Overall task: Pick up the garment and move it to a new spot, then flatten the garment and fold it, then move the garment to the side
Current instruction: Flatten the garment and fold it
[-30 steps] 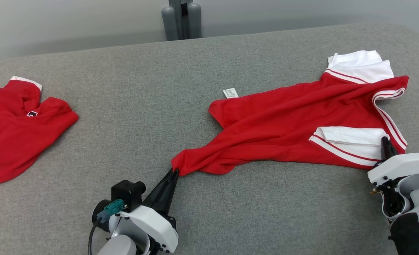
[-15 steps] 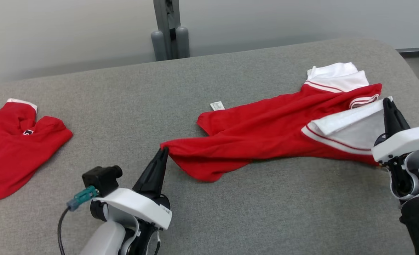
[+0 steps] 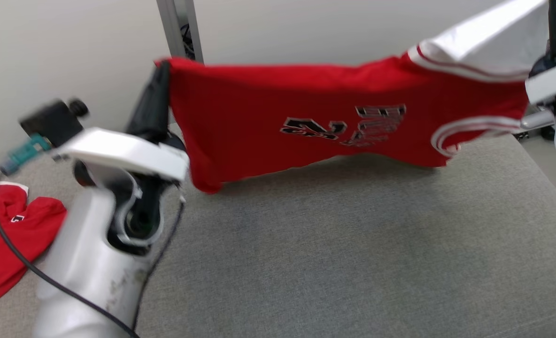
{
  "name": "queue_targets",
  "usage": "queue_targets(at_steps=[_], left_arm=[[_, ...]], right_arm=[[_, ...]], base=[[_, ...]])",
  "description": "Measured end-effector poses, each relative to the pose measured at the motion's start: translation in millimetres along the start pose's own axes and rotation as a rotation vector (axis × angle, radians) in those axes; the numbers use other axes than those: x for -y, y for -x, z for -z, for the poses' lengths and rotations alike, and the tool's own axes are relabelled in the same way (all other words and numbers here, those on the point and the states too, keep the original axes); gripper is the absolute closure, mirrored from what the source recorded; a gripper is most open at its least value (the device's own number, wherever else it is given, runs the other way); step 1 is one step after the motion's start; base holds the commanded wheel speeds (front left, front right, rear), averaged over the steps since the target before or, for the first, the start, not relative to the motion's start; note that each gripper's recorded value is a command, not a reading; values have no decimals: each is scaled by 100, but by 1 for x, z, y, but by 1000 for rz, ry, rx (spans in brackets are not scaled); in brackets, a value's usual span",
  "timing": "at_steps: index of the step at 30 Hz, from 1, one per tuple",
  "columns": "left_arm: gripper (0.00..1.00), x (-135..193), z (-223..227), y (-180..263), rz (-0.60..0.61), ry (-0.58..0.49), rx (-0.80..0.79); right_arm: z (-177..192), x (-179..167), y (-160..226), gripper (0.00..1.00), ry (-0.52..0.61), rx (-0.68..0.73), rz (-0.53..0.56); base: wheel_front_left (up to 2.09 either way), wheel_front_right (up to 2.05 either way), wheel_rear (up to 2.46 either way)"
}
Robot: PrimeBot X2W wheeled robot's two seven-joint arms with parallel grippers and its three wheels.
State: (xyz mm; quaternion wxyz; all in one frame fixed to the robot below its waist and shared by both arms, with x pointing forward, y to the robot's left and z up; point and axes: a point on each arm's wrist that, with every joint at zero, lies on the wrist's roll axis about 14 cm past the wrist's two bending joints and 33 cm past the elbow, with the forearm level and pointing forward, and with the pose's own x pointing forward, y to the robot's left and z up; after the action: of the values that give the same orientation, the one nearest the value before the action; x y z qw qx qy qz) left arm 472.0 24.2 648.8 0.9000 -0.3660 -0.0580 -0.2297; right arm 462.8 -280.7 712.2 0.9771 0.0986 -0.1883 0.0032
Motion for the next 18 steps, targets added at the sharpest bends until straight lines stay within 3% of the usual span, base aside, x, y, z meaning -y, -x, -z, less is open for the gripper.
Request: queue_targets(at_steps=[7,18], left_arm=[[100,22,-37,-25,41,-101,36],[100,12,-63,-80,22,-232,-21]], right_arm=[[-56,-27,-20,100,91,97,-77],[-78,-54,-86,100,185,104,-133]], base=[[0,0,0],[0,0,0]])
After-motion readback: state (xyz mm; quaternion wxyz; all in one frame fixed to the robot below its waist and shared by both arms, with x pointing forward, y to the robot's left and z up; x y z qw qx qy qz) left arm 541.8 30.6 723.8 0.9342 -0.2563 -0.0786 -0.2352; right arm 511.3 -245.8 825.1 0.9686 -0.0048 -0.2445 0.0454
